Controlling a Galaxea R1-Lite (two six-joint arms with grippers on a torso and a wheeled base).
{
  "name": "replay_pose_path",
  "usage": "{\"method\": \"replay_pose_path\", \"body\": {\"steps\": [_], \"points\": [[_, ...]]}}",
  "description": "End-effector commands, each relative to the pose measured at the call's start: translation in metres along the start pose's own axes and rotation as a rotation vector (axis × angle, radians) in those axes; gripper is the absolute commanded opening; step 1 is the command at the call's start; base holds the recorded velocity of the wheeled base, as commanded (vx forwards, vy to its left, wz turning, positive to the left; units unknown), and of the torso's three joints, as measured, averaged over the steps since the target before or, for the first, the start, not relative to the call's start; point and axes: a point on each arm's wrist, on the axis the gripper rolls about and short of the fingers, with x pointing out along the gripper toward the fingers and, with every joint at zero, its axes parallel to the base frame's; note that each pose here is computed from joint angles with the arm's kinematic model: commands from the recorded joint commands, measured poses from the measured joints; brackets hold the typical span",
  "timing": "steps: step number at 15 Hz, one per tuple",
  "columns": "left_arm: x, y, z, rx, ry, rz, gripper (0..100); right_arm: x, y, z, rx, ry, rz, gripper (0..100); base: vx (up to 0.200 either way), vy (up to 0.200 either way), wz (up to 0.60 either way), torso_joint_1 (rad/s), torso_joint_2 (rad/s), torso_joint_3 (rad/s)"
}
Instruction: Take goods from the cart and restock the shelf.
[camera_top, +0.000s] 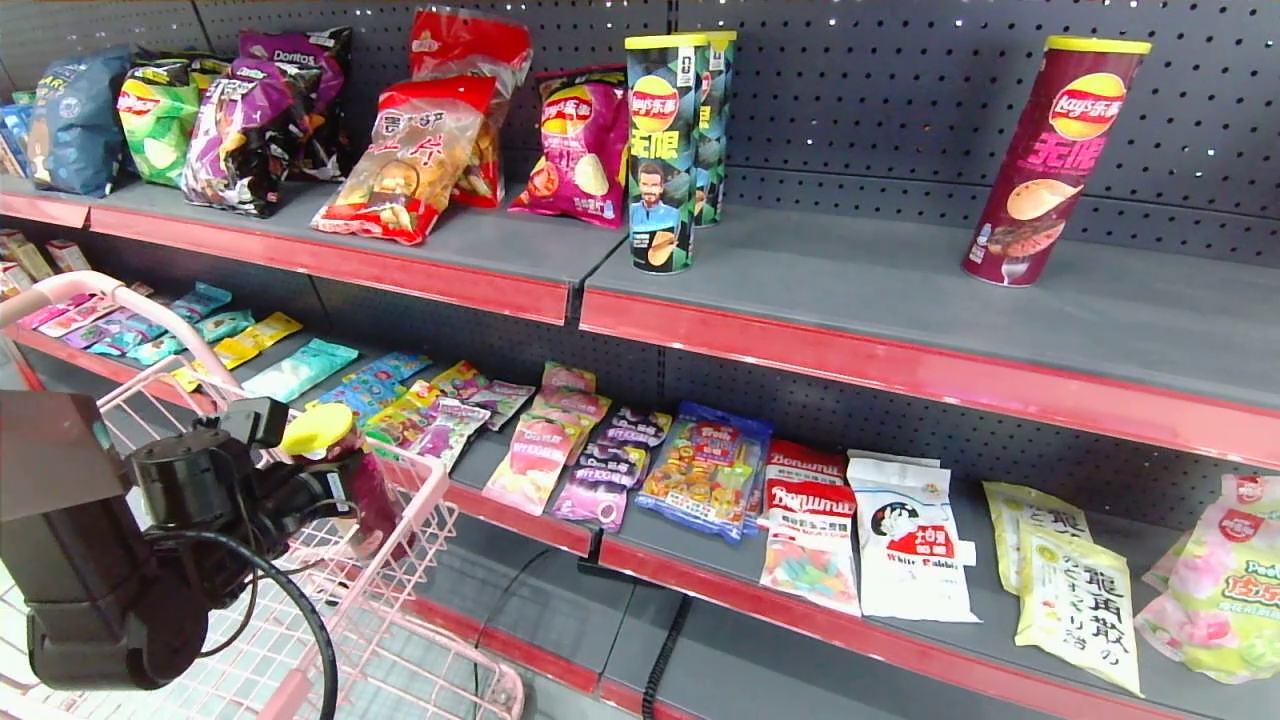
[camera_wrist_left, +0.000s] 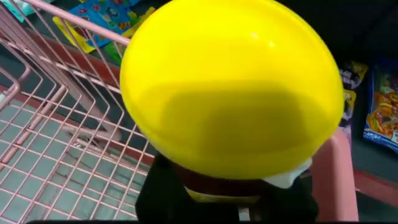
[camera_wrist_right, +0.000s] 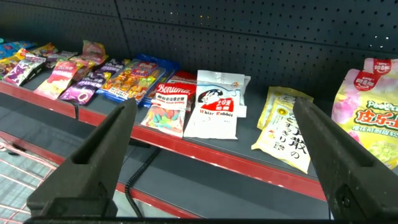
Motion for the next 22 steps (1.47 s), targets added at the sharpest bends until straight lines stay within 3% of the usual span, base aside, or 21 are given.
{"method": "replay_pose_path", "body": {"steps": [1,2,5,7,8,9,12,14,15,17,19,22], "points": [[-0.025,-0.002,0.024,0.002,-0.06,-0.018,0,0.0,0.0,0.0,0.001,0.001,0.001,100,0.0,0.0,0.0,0.0,0.0,0.0],[-0.033,-0.002,0.033,0.003,-0.077,-0.018,0,0.0,0.0,0.0,0.0,0.001,0.001,100,0.0,0.0,0.0,0.0,0.0,0.0],[-0.105,-0.009,0.102,0.0,-0.119,-0.051,0,0.0,0.0,0.0,0.0,0.001,0.002,100,0.0,0.0,0.0,0.0,0.0,0.0],[-0.159,-0.018,0.155,0.001,-0.177,-0.06,0,0.0,0.0,0.0,0.0,0.001,0.002,100,0.0,0.0,0.0,0.0,0.0,0.0],[-0.178,-0.022,0.165,0.004,-0.181,-0.079,0,0.0,0.0,0.0,0.0,0.001,0.002,100,0.0,0.0,0.0,0.0,0.0,0.0],[-0.221,-0.031,0.174,0.013,-0.192,-0.123,0,0.0,0.0,0.0,0.0,0.001,0.002,100,0.0,0.0,0.0,0.0,0.0,0.0],[-0.282,-0.041,0.154,0.034,-0.236,-0.15,0,0.0,0.0,0.0,0.0,0.001,0.002,100,0.0,0.0,0.0,0.0,0.0,0.0],[-0.306,-0.044,0.129,0.051,-0.271,-0.158,0,0.0,0.0,0.0,0.0,0.001,0.002,100,0.0,0.0,0.0,0.0,0.0,0.0],[-0.316,-0.045,0.115,0.08,-0.289,-0.16,0,0.0,0.0,0.0,0.001,0.003,0.002,100,0.0,0.0,0.0,0.0,0.0,0.0],[-0.325,-0.045,0.094,0.109,-0.302,-0.157,0,0.0,0.0,0.0,0.001,0.001,0.002,100,0.0,0.0,0.0,0.095,-0.29,-0.188],[-0.328,-0.044,0.087,0.134,-0.308,-0.143,0,0.0,0.0,0.0,0.001,0.001,0.001,100,0.0,0.0,0.0,0.161,-0.47,-0.295],[-0.326,-0.042,0.087,0.118,-0.307,-0.054,0,0.0,0.0,0.0,0.001,0.001,0.002,100,0.0,0.0,0.0,0.204,-0.54,-0.333]]}}
